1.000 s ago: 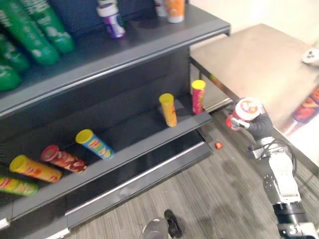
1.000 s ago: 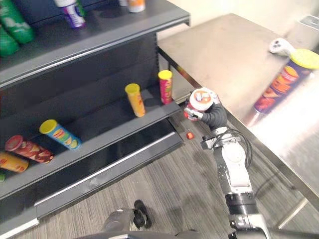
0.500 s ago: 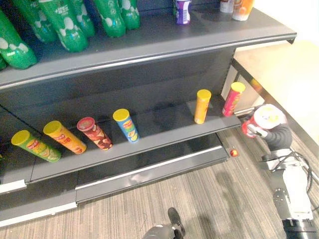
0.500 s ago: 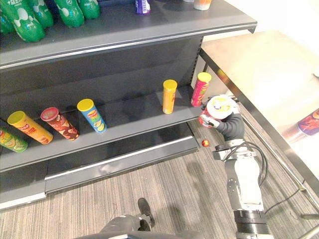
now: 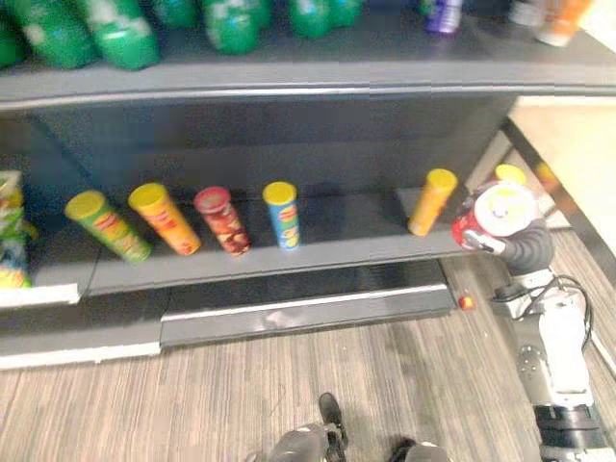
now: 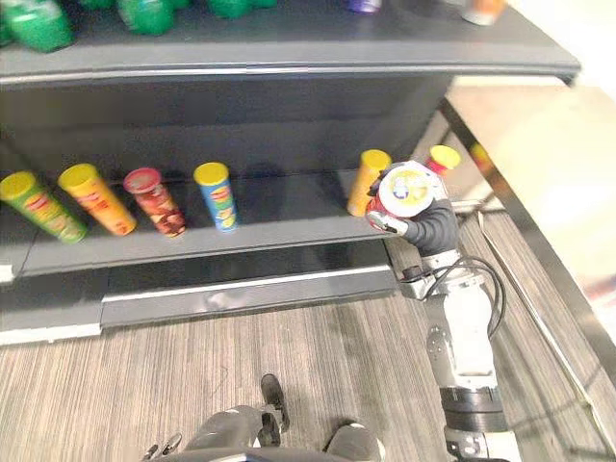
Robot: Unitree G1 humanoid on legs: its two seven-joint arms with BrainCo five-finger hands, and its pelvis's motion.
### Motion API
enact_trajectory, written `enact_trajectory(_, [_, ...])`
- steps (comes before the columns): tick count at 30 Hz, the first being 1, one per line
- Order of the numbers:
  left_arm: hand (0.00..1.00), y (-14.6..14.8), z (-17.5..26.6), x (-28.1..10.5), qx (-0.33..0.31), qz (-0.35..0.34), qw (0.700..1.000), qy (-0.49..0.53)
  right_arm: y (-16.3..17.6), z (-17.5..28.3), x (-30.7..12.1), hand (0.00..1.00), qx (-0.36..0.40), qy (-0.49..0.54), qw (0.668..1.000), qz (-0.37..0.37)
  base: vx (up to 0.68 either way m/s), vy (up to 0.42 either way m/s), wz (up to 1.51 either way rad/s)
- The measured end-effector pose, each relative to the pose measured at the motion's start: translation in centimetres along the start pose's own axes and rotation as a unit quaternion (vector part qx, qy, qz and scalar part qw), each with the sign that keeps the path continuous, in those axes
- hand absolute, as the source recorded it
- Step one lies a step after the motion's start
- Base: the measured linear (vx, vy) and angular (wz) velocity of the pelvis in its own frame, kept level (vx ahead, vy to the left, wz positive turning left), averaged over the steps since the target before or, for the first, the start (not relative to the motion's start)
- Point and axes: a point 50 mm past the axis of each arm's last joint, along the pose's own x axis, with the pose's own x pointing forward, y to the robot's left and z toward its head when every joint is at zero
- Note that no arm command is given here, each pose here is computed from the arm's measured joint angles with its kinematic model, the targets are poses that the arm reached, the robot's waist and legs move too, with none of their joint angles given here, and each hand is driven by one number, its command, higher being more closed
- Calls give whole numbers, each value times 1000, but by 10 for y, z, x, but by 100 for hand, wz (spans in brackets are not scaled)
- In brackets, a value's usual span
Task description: Put the gum and the chips on the shelf.
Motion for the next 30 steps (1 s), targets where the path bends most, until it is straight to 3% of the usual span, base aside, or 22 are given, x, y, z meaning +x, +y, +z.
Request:
enact_trajectory(5, [0, 8, 10, 4, 15, 9, 1000, 10, -3, -2, -6, 100, -17, 2, 1000, -25, 104, -44, 158])
enact_trajectory(8, [0, 17, 8, 3, 5, 29, 999, 15, 1, -3, 10, 100, 0, -19, 1000, -24, 118, -128, 55])
enact_trajectory(21, [0, -2, -1, 1, -15, 16, 1000, 3, 6, -8, 13, 100, 19, 3, 1000, -9, 61, -106, -7])
enact_trajectory(30, [0, -4, 1, 2, 19, 4, 1000, -5, 3, -14, 5, 100, 27, 28, 999, -20, -14, -7, -12])
